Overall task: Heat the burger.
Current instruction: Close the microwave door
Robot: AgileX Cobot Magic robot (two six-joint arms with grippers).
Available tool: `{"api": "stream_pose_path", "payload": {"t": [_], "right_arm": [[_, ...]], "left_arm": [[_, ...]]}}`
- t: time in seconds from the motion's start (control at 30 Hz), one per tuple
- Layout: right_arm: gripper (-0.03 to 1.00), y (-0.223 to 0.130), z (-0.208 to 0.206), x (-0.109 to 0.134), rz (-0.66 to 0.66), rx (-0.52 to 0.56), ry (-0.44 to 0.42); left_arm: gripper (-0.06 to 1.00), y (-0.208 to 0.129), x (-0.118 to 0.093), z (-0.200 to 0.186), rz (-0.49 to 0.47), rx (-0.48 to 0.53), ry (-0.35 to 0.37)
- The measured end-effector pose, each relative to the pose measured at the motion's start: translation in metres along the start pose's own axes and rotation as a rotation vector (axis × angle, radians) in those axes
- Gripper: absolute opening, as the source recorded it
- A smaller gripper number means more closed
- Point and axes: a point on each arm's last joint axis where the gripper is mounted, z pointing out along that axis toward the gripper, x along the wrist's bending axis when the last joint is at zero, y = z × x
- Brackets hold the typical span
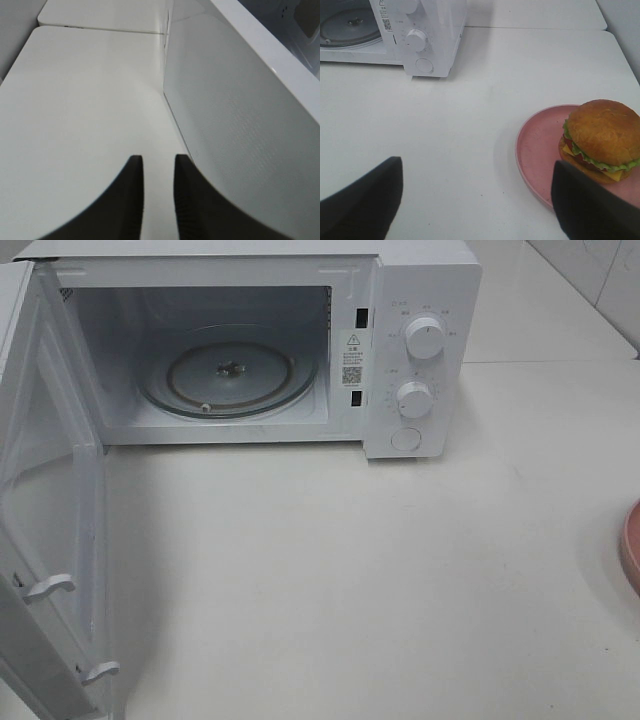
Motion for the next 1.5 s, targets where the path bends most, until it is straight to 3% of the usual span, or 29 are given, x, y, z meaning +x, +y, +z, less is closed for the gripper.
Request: {"api": "stream_pose_path", "payload": {"t": [0.03, 0.1, 0.5, 0.77, 0.83, 0.93, 1.5], "right_arm": [[0.76, 0.0, 0.0, 0.0, 0.0, 0.0, 0.0], [0.76, 0.0, 0.0, 0.0, 0.0, 0.0, 0.0], [0.76, 0.0, 0.0, 0.0, 0.0, 0.0, 0.0], [0.76, 0.0, 0.0, 0.0, 0.0, 0.0, 0.0], [0.76, 0.0, 0.0, 0.0, 0.0, 0.0, 0.0], [0.76, 0.0, 0.0, 0.0, 0.0, 0.0, 0.0], [0.76, 0.0, 0.0, 0.0, 0.0, 0.0, 0.0]], "left_arm": [[0.16, 0.0, 0.0, 0.0, 0.0, 0.0, 0.0], [0.0, 0.01, 0.002, 0.015, 0.01, 0.007, 0.018], [0.0, 0.014, 0.006, 0.058, 0.015, -0.04, 0.035], [0.0, -0.012, 0.009, 0.081, 0.013, -0.1, 0.042], [0.0, -0.021, 0.01, 0.087, 0.014, -0.202, 0.046], [0.0, -0.028, 0.011, 0.09, 0.015, -0.241, 0.048], [0.0, -0.031, 0.013, 0.142, 0.033, -0.197, 0.039]]}}
